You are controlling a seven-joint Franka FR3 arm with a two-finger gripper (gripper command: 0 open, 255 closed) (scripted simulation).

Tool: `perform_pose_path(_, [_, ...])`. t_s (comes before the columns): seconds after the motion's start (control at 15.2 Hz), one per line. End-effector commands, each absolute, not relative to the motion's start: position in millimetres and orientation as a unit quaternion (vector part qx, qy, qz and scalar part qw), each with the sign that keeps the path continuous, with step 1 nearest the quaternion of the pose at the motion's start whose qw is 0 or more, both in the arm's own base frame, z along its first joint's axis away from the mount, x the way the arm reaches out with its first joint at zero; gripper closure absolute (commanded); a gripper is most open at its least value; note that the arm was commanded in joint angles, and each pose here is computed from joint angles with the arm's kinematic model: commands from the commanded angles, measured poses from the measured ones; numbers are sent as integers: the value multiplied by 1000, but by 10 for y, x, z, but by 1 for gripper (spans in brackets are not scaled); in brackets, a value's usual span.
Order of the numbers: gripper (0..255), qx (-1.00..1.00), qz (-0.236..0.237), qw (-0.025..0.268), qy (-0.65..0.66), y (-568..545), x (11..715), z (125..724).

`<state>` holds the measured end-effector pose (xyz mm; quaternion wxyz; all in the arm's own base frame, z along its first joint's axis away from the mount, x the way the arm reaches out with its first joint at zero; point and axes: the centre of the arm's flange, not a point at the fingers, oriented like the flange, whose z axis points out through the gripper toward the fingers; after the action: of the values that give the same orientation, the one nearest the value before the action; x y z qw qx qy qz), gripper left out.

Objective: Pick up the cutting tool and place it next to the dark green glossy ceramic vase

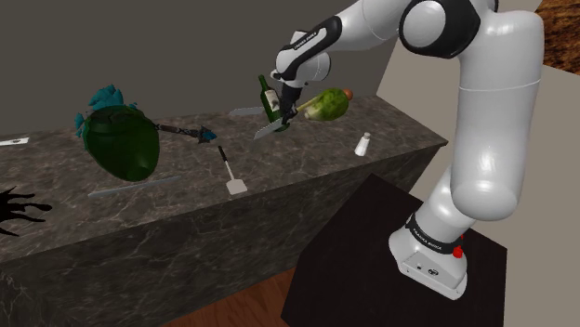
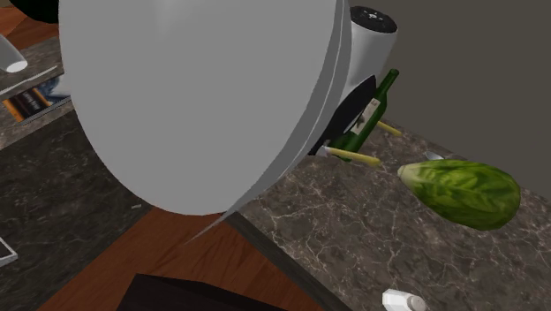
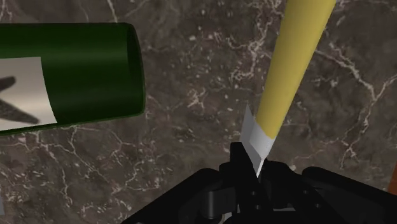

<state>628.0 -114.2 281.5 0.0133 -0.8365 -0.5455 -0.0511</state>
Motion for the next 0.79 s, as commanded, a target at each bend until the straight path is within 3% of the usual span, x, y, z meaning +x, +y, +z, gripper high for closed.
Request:
perform_pose_path(0.0, [255, -836, -51, 13, -545, -1137, 6276, 2925])
perform_pose_path(0.73, [255, -836, -51, 13, -545, -1137, 6276, 3506])
